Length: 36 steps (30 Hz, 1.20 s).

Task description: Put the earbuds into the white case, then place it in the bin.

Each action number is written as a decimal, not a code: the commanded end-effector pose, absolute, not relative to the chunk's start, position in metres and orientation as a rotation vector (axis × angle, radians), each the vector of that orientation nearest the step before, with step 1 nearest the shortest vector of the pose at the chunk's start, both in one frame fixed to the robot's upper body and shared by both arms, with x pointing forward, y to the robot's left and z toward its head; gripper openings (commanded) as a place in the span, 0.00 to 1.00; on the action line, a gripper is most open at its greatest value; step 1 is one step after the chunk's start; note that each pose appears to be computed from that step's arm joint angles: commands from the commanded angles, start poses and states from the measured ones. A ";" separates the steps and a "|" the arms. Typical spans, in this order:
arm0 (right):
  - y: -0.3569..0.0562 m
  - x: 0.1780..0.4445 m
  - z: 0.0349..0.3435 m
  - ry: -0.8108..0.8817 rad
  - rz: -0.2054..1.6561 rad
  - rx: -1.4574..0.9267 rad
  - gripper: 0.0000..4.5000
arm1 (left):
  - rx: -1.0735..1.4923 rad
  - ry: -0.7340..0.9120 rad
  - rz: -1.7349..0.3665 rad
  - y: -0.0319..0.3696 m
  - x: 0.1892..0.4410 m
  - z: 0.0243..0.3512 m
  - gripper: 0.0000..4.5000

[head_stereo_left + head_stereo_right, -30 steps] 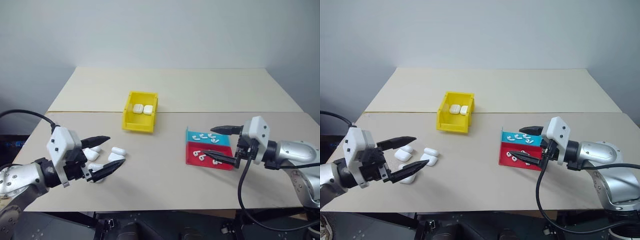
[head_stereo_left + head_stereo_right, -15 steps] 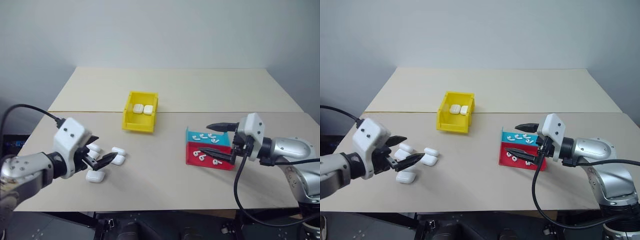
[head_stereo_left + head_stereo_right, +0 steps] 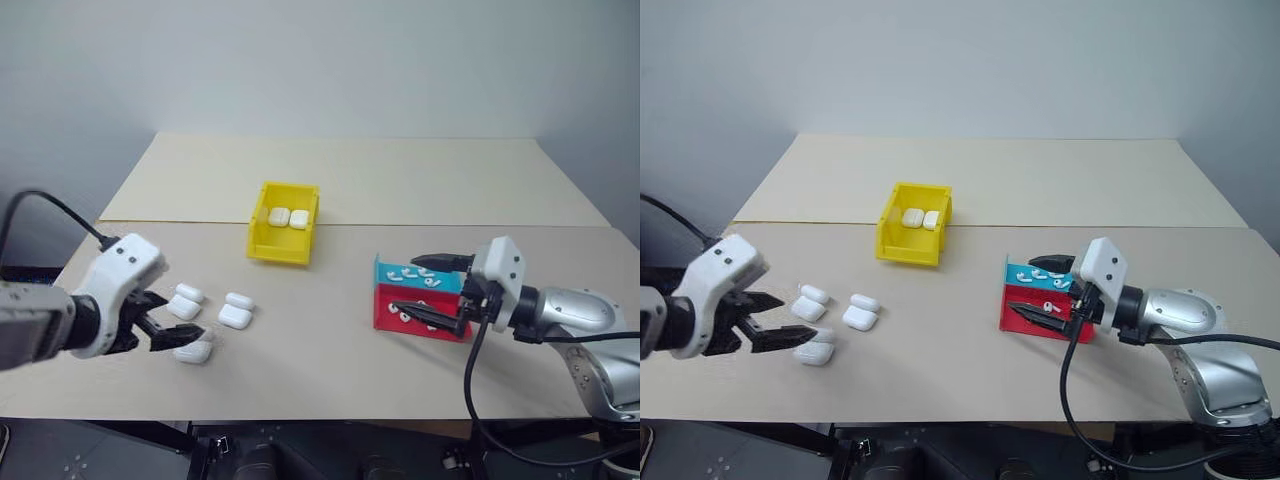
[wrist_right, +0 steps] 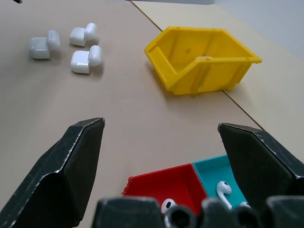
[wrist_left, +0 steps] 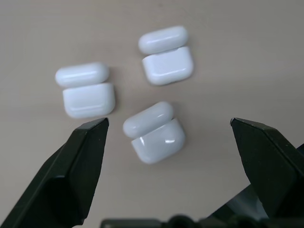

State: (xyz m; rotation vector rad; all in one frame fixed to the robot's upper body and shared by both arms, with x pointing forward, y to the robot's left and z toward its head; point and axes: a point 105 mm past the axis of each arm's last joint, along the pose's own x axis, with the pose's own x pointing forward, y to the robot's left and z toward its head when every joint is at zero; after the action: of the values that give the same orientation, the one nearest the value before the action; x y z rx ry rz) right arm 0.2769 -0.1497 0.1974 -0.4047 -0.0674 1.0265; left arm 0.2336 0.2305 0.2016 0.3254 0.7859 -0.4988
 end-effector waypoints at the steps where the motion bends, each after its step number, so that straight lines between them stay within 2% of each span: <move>1: -0.145 0.273 0.209 -0.117 1.030 -0.410 1.00 | 0.295 0.844 -0.534 0.228 0.229 0.200 0.99; 7: -0.141 0.271 0.206 -0.127 1.022 -0.388 1.00 | 0.204 0.966 -0.510 0.234 0.226 0.194 0.99; 14: -0.134 0.270 0.199 -0.132 1.013 -0.359 1.00 | 0.157 1.042 -0.371 0.235 0.226 0.176 0.99; 20: -0.131 0.267 0.197 -0.139 1.005 -0.346 1.00 | 0.137 1.049 -0.325 0.232 0.232 0.159 0.99; 29: -0.127 0.265 0.195 -0.149 0.997 -0.336 1.00 | 0.111 1.006 -0.261 0.219 0.257 0.141 0.99; 36: -0.125 0.264 0.196 -0.157 0.986 -0.332 1.00 | 0.117 1.030 -0.245 0.216 0.261 0.133 0.99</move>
State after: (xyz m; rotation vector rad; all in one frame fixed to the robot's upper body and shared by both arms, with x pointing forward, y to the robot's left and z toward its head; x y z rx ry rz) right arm 0.2697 -0.1301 0.1860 -0.3141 -0.1045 0.9771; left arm 0.2577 0.2182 0.1293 0.1186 1.0448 -0.2463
